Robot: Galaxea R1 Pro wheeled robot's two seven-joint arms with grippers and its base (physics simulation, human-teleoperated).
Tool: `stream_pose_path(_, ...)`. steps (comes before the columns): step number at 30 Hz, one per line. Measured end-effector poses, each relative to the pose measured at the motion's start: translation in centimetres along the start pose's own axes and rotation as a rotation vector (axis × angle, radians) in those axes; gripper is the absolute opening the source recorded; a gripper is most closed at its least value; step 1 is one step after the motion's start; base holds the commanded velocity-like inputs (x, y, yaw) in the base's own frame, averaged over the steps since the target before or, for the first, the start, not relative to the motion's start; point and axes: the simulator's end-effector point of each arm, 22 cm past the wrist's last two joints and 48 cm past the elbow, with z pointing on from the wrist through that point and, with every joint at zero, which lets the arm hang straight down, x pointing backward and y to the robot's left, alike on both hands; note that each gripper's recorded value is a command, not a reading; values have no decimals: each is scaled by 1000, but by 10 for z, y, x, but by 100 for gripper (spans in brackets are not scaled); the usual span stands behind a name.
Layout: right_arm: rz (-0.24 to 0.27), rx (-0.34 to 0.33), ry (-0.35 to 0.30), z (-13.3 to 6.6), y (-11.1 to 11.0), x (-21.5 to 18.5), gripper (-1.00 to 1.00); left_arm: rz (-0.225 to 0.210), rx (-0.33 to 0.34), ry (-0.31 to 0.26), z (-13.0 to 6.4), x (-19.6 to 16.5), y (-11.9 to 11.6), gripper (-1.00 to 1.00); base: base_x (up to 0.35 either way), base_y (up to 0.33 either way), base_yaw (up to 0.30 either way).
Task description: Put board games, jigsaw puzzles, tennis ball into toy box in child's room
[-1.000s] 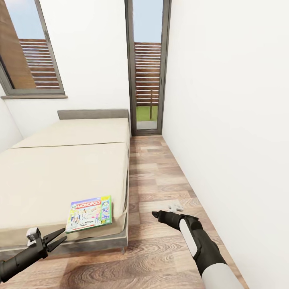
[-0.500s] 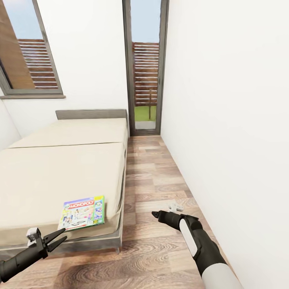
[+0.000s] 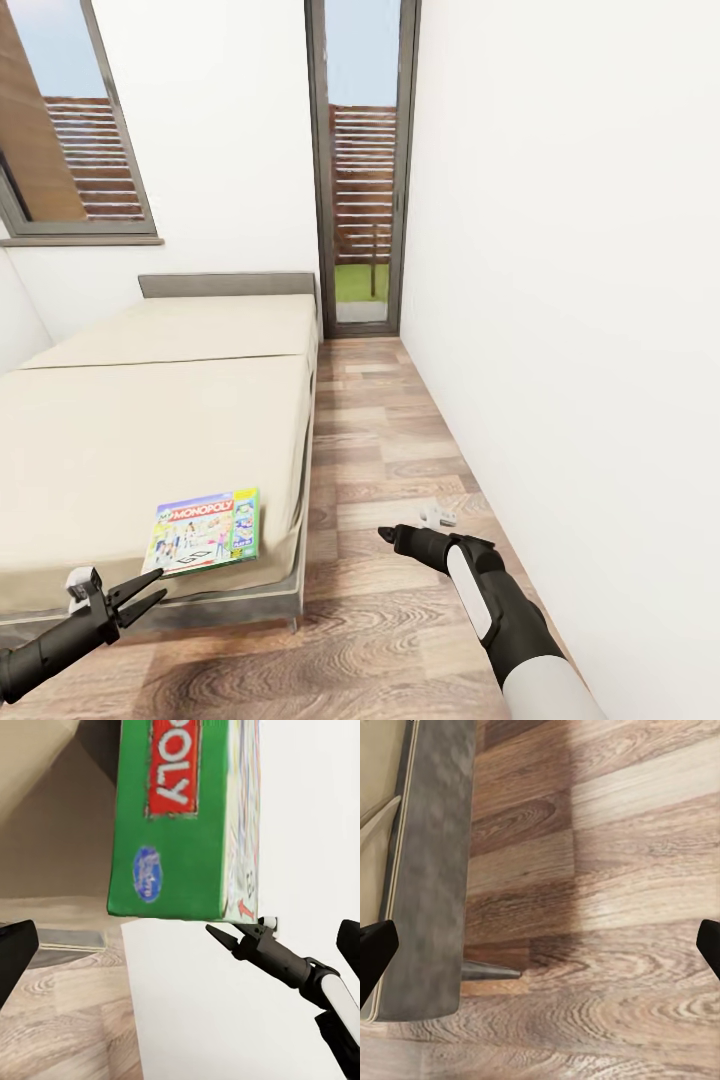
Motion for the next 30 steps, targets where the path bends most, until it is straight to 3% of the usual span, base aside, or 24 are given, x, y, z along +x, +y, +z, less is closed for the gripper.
stream_pose_path(10,0,0,0,0,0,0,100,-23,-11,16,-4,9,5,100,122,11,0)
stream_pose_path(30,0,0,0,0,0,0,100,-25,-13,17,-5,11,6,100,7,1,0)
